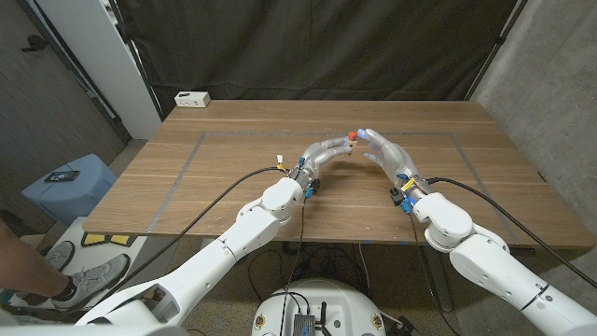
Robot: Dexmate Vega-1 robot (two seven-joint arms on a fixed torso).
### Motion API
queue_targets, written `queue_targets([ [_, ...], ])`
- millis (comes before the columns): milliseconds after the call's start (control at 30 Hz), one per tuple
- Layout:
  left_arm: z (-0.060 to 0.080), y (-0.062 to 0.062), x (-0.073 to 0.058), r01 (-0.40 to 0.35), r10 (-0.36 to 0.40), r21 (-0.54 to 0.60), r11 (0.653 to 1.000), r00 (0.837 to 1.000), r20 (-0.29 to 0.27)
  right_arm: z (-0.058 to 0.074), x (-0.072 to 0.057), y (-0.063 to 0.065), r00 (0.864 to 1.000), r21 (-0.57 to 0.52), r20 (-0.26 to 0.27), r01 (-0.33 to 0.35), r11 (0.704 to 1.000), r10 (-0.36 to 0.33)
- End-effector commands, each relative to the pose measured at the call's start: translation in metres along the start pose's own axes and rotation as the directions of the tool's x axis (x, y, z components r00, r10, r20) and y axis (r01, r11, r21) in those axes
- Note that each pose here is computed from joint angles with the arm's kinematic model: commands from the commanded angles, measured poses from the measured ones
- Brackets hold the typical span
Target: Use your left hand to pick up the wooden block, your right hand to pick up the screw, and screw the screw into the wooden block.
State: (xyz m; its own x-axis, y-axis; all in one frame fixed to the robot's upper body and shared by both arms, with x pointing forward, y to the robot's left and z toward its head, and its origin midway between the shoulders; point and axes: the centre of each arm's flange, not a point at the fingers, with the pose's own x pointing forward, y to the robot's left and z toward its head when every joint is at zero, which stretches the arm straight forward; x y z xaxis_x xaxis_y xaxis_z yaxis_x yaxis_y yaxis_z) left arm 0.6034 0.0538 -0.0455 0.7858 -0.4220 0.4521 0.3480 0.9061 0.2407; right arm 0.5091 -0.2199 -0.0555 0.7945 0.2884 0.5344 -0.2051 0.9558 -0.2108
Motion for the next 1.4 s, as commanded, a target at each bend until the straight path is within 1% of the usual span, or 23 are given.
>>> queue_targets([
  [33,0.001,-0.001,-0.004,0.002,-0.002,0.001,1.0,1.0,0.002,-0.004,0.002,-0.005,1.0,0.004,-0.022,-0.005,1.0,0.006],
  [933,-0.001,-0.002,-0.005,0.009,-0.009,-0.002,1.0,1.0,-0.003,-0.012,0.012,-0.006,0.999,0.015,-0.036,-0.037,0.999,0.037],
  [1400,-0.003,-0.002,-0.004,0.008,-0.008,-0.006,1.0,1.0,-0.008,-0.011,0.017,-0.003,0.998,0.017,-0.035,-0.044,0.999,0.044],
])
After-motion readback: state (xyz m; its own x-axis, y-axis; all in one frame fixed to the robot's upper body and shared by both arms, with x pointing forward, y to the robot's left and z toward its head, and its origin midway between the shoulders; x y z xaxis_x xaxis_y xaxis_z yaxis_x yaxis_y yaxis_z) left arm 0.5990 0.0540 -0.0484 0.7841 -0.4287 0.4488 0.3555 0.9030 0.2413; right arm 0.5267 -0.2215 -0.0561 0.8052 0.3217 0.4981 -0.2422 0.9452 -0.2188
